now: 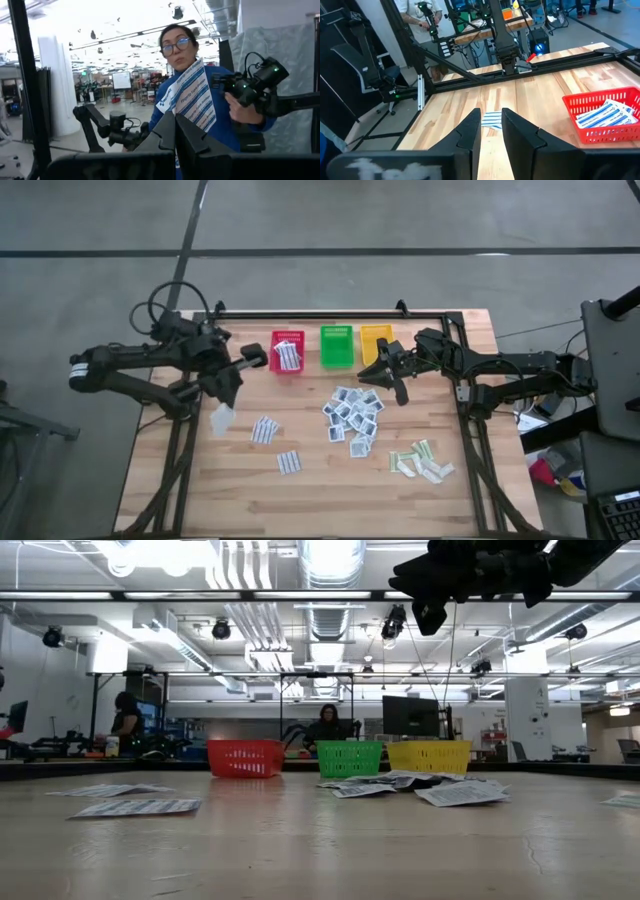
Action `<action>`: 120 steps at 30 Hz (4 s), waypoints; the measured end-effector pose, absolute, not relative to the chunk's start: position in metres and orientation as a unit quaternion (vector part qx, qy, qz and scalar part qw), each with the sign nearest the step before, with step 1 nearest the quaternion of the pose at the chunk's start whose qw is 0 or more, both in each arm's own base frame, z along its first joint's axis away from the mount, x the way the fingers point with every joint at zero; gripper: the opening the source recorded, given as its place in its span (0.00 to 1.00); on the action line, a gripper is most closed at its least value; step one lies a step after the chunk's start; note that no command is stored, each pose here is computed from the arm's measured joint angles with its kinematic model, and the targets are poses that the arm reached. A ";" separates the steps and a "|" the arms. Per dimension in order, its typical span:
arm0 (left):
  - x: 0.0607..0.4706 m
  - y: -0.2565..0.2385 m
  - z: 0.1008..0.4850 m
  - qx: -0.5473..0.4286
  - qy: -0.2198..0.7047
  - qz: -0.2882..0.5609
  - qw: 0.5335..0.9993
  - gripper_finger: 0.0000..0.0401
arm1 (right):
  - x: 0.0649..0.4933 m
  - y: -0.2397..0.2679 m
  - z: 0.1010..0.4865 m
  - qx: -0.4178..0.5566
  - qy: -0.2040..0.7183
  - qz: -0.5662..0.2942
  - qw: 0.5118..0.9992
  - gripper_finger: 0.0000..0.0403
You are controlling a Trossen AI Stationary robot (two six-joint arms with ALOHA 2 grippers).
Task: Pick & Place First Aid Supplies
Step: Put the blue bandage into the red basket
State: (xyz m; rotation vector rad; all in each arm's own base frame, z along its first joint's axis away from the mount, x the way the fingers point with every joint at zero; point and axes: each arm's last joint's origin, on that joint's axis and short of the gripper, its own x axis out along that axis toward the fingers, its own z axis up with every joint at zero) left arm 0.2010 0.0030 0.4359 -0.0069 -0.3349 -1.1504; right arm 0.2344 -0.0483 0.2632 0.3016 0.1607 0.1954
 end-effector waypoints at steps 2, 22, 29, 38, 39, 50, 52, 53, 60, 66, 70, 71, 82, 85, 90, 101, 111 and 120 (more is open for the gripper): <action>0.201 0.003 0.436 -0.004 -0.158 -0.541 0.826 0.00 | 0.234 -0.048 0.263 0.149 0.080 0.097 0.981 0.20; 0.216 0.008 0.324 -0.451 0.389 -0.245 0.765 0.00 | 0.234 -0.048 0.263 0.151 0.080 0.096 0.981 0.17; 0.200 0.004 0.309 -0.564 0.500 -0.138 0.642 0.00 | 0.234 -0.048 0.263 0.151 0.080 0.096 0.981 0.20; 0.173 0.013 0.276 -0.461 0.625 0.186 0.602 0.00 | 0.234 -0.048 0.263 0.149 0.080 0.096 0.981 0.21; 0.172 0.015 0.273 -0.429 0.635 0.214 0.606 0.00 | 0.234 -0.048 0.263 0.149 0.080 0.096 0.981 0.21; 0.188 0.045 0.255 -0.017 0.698 0.290 0.655 0.00 | 0.234 -0.048 0.263 0.151 0.080 0.096 0.981 0.17; 0.194 0.055 0.257 0.042 0.691 0.302 0.656 0.00 | 0.234 -0.048 0.263 0.151 0.080 0.096 0.981 0.17; 0.198 0.060 0.260 0.061 0.680 0.311 0.661 0.00 | 0.234 -0.048 0.263 0.151 0.080 0.096 0.981 0.18; 0.226 0.108 0.300 0.068 0.513 0.289 0.806 0.00 | 0.234 -0.048 0.263 0.149 0.080 0.096 0.981 0.20; 0.229 0.148 0.310 -0.015 0.452 0.262 0.852 0.00 | 0.234 -0.050 0.264 0.117 0.075 0.096 0.986 0.21; 0.246 0.158 0.289 -0.049 0.465 0.216 0.857 0.00 | 0.231 -0.053 0.266 0.107 0.069 0.090 0.988 0.20; 0.251 0.160 0.283 -0.054 0.470 0.212 0.855 0.00 | 0.231 -0.054 0.266 0.105 0.068 0.088 0.988 0.20; 0.272 0.186 0.243 -0.138 0.501 0.195 0.832 0.00 | 0.226 -0.058 0.270 0.120 0.061 0.078 0.988 0.19; 0.273 0.189 0.232 -0.168 0.517 0.201 0.815 0.00 | 0.226 -0.058 0.270 0.125 0.061 0.077 0.987 0.21; 0.276 0.191 0.222 -0.196 0.522 0.213 0.802 0.00 | 0.226 -0.058 0.270 0.126 0.061 0.078 0.987 0.22; 0.278 0.193 0.212 -0.218 0.533 0.223 0.786 0.00 | 0.226 -0.058 0.270 0.126 0.061 0.078 0.987 0.19; 0.277 0.193 0.209 -0.217 0.540 0.226 0.781 0.00 | 0.226 -0.058 0.270 0.125 0.061 0.078 0.987 0.19; 0.274 0.192 0.204 -0.211 0.550 0.241 0.771 0.00 | 0.226 -0.058 0.270 0.126 0.061 0.078 0.987 0.21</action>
